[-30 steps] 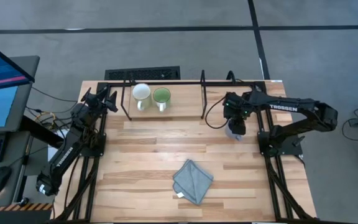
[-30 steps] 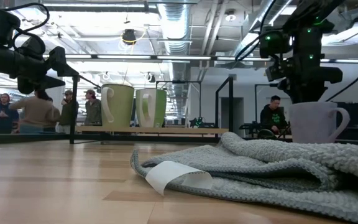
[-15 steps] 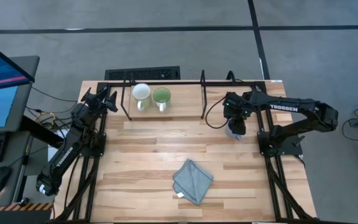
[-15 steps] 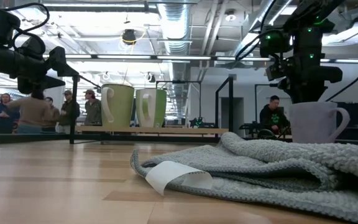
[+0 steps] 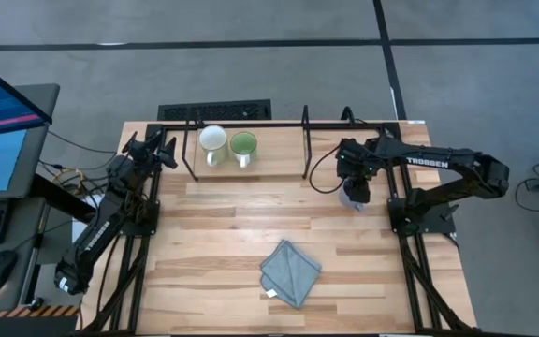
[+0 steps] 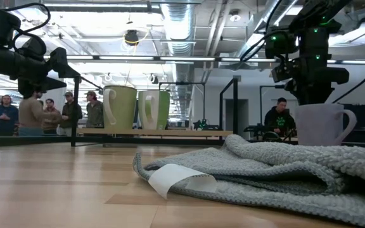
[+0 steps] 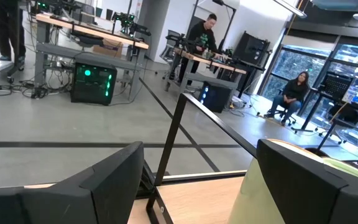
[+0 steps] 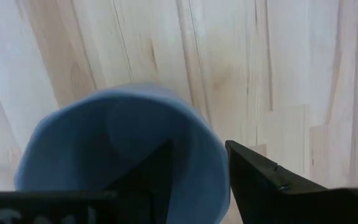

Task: Stack small to large cups/mugs on shelf
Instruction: Put the blue mug on the shelf

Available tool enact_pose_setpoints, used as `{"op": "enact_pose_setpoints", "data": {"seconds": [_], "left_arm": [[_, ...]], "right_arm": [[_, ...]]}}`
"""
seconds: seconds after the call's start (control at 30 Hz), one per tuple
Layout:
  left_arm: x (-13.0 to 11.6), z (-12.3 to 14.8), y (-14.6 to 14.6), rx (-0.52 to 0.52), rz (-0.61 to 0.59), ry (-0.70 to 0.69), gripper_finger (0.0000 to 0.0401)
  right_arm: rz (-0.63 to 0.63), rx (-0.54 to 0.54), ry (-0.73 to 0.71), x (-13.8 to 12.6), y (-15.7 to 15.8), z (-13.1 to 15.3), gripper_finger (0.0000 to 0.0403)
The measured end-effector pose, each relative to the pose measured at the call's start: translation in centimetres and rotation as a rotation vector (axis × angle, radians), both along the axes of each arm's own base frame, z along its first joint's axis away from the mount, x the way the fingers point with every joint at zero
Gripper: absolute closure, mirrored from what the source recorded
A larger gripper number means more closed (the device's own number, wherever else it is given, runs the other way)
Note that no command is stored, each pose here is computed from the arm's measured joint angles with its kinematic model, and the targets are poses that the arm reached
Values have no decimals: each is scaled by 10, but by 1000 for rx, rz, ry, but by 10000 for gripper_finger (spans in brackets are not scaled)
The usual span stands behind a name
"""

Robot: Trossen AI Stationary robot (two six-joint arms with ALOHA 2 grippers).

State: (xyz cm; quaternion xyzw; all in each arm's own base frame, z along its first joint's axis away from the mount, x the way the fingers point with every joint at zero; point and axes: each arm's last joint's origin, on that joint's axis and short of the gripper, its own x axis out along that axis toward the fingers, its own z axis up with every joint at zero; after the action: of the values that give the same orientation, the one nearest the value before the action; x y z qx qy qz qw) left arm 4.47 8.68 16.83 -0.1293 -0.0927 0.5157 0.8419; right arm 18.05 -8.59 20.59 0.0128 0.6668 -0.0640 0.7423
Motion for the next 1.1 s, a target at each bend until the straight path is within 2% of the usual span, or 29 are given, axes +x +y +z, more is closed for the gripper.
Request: {"op": "enact_pose_setpoints", "data": {"seconds": [0.27, 0.8, 1.1], "left_arm": [[0, 0, 0, 0, 0, 0, 97], [0, 0, 0, 1, 0, 0, 97], [0, 0, 0, 0, 0, 0, 97]], "right_arm": [[9, -49, 24, -1, -1, 0, 252], [39, -42, 18, -1, -1, 2, 377], [27, -38, 24, -1, -1, 2, 378]]}}
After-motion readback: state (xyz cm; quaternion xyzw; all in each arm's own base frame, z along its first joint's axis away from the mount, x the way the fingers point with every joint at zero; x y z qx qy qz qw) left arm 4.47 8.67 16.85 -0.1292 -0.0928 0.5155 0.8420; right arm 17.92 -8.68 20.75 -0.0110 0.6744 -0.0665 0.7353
